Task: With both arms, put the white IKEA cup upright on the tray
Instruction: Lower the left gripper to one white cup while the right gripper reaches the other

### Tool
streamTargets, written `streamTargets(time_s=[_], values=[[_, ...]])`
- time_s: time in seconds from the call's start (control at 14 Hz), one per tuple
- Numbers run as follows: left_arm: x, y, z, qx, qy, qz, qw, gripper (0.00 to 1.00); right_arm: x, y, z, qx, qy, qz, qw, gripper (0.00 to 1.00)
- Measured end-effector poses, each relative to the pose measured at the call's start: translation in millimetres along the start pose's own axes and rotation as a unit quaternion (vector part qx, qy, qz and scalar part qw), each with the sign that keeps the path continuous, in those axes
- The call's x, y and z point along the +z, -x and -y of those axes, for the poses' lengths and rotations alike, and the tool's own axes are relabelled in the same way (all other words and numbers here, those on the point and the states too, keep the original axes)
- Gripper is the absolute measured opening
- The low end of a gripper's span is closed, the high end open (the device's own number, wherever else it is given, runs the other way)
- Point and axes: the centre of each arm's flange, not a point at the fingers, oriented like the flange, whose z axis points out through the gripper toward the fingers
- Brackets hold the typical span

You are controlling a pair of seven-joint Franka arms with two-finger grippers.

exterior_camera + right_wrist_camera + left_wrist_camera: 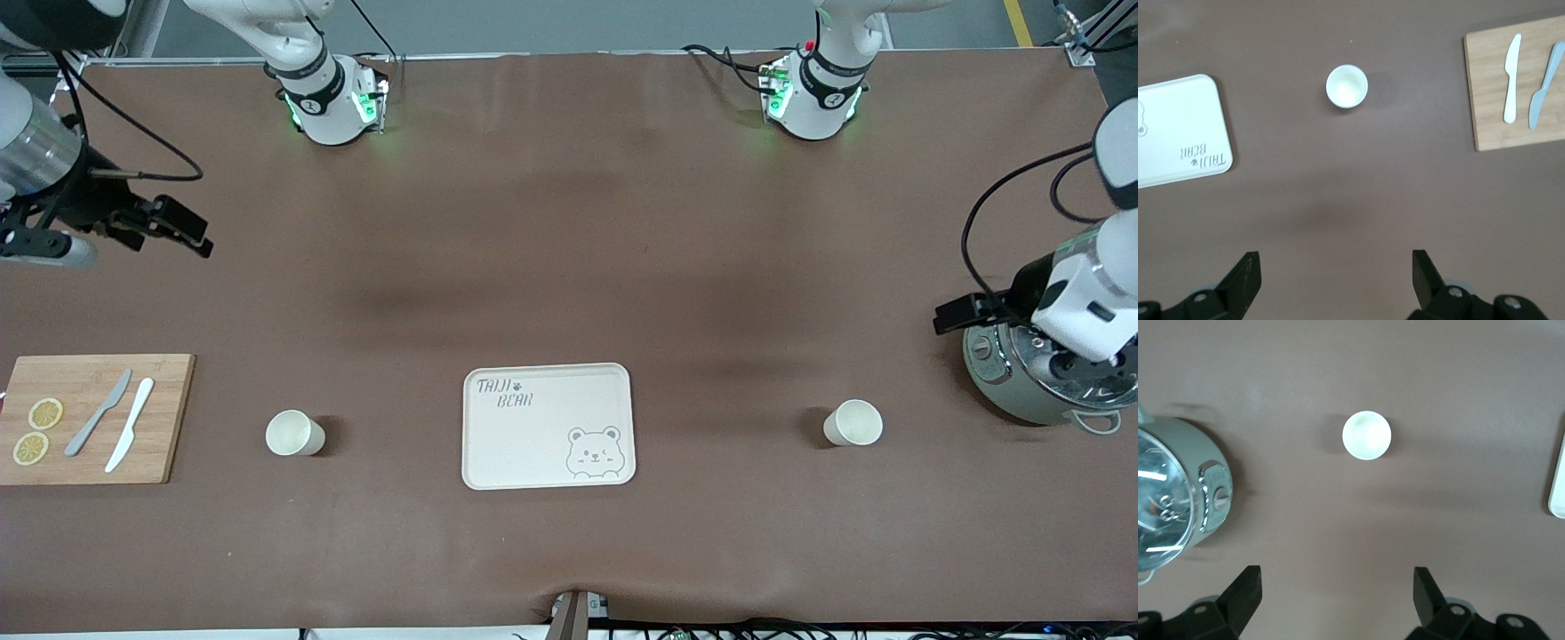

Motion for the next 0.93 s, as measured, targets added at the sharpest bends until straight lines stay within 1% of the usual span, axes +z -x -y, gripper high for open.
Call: streamTargets(time_s=[0.21,0.43,0.64,0.93], values=[[44,-23,-4,0.001,0.001,0.006,1.0,1.0,57,-36,-1,0.0,-0.006,0.003,1.0,1.0],[106,-48,-4,-0.001,0.003,0.016,1.0,1.0,111,-68,-1,0.003,-0.015,-0.009,1.0,1.0],[155,-66,-2,-0.003,0.005,0.018,1.0,1.0,141,-89,-2,-0.001,-0.019,-0.009,1.0,1.0],[201,-78,-3,-0.003,0.007,0.015,1.0,1.0,172,-117,0,0.001,-0.025,-0.001,1.0,1.0]])
